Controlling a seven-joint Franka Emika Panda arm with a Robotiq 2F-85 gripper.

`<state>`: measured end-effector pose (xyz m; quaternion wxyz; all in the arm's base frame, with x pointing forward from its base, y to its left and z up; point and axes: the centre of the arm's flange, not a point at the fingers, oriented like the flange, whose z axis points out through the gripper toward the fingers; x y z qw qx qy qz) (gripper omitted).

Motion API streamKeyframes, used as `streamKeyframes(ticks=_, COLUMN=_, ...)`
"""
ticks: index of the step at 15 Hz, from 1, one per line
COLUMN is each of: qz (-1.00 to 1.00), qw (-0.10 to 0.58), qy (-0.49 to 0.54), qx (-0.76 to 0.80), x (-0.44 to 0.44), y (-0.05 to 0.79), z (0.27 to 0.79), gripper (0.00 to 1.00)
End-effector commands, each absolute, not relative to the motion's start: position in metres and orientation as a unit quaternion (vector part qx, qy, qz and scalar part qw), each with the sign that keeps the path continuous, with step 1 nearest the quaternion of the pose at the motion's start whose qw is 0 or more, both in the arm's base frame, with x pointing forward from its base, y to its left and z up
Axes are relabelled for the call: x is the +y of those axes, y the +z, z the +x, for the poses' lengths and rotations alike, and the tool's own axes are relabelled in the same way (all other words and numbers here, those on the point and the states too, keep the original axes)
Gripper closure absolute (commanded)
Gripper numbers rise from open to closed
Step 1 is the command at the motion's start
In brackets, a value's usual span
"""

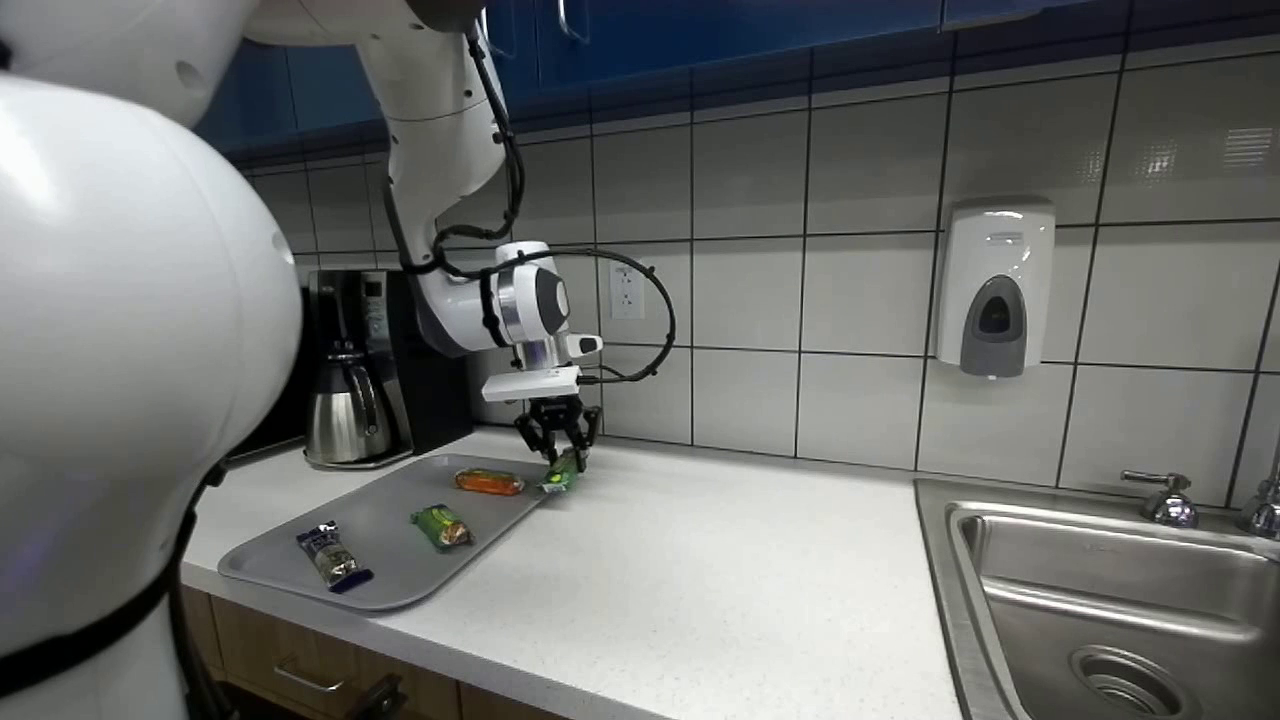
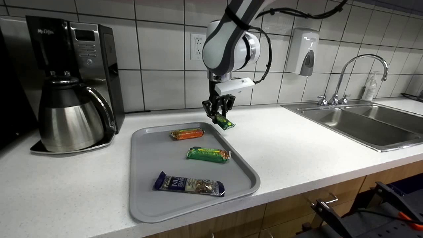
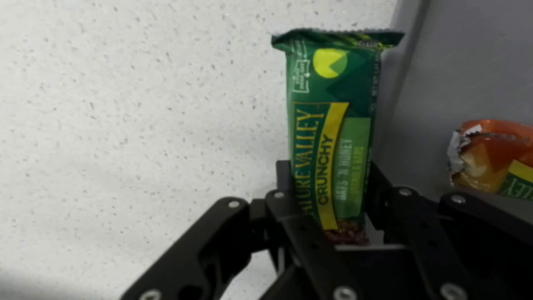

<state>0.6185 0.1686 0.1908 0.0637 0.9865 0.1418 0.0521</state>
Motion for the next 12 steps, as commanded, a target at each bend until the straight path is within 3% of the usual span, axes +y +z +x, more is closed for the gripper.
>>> streamKeyframes(ticks=1, qz=0.989, qw=0.073, qy=0.050, qx=0.118, x=0.145, y=0.193, z=0.609, gripper=0.82)
streamKeyframes(ticks=12, qz=0.994, qw=0.084, qy=0.025, qx=0.064, x=0.096, y=0.175, z=0.601, gripper=0.82)
